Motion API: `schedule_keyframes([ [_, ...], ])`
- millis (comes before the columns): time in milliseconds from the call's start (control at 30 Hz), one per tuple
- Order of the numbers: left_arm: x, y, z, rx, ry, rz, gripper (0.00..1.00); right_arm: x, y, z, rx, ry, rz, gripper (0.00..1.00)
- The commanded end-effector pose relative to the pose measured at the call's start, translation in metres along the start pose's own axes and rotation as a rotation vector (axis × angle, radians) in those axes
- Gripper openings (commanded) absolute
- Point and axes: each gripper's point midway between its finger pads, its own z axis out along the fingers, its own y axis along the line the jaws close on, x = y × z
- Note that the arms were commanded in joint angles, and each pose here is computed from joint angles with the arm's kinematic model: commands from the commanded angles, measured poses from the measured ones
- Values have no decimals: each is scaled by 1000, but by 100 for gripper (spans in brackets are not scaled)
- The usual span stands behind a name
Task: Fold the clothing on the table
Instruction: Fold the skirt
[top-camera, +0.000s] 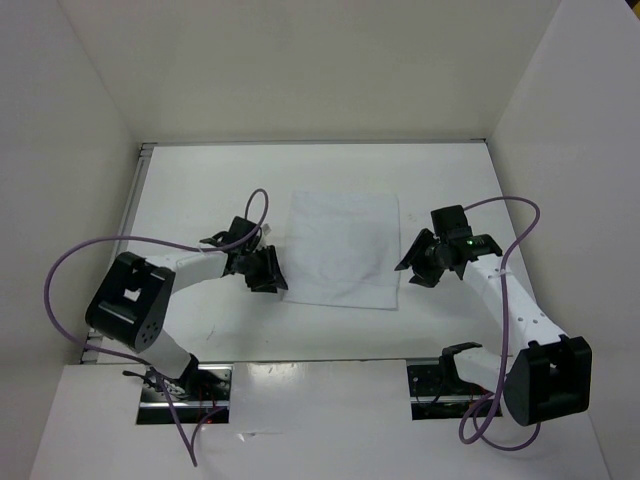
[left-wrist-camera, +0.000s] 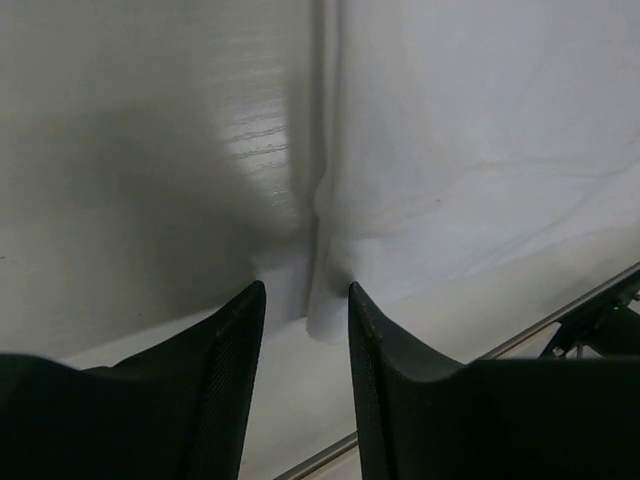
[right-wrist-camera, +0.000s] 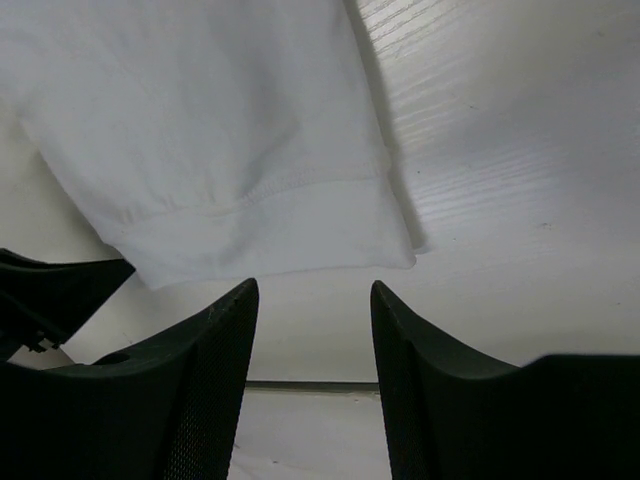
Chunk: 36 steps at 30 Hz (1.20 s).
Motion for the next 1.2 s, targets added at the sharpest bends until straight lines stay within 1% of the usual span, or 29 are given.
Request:
schedule_keyframes([
  [0, 8, 7, 12, -62, 19, -12, 46, 4, -3, -2, 15, 7, 12, 55],
  [167, 23, 8, 24, -66, 64, -4, 45, 4, -5, 1, 28, 6, 22, 55],
  [200, 24, 5, 26, -51, 85, 2, 43, 4, -5, 1, 28, 6, 22, 55],
  [300, 31, 3, 31, -29, 116, 28, 18, 4, -9, 7, 58, 20, 35, 55],
  [333, 28, 0, 31, -23, 109, 31, 8, 7, -13, 10, 81, 39, 39, 55],
  [367, 29, 1, 31, -29, 116, 28, 0, 7, -16, 13, 98, 38, 40, 55],
  [400, 25, 2, 30, -44, 104, 29, 0, 7, -17, 15, 109, 47, 41, 55],
  [433, 21, 11, 30, -108, 80, 15, 0, 11, -22, 20, 137, 72, 55, 53],
  [467, 10, 16, 27, -134, 50, -27, 0, 11, -24, 22, 154, 74, 56, 53],
  [500, -6, 12, 23, -125, 6, -32, 0, 12, -26, 25, 164, 83, 57, 53],
  [567, -31, 12, 16, -113, -45, -59, 0, 17, -30, 32, 194, 113, 53, 53],
  [633, -48, 5, 16, -104, -68, -62, 0, 20, -30, 37, 205, 128, 45, 53],
  [700, -47, 6, 20, -100, -50, -45, 0, 25, -34, 43, 232, 156, 38, 53],
  [733, -54, 4, 18, -95, -64, -49, 0, 29, -34, 45, 238, 168, 26, 52],
  [867, -34, 16, 30, -97, 2, -69, 0, 45, -33, 57, 255, 241, 6, 51],
  [967, -24, 21, 36, -92, 39, -80, 0, 53, -25, 69, 233, 276, -14, 50],
  [1100, -17, 27, 38, -107, 62, -80, 0, 66, -24, 81, 243, 318, -50, 50],
  [1167, -16, 26, 35, -107, 62, -80, 0, 69, -21, 84, 238, 318, -53, 50],
])
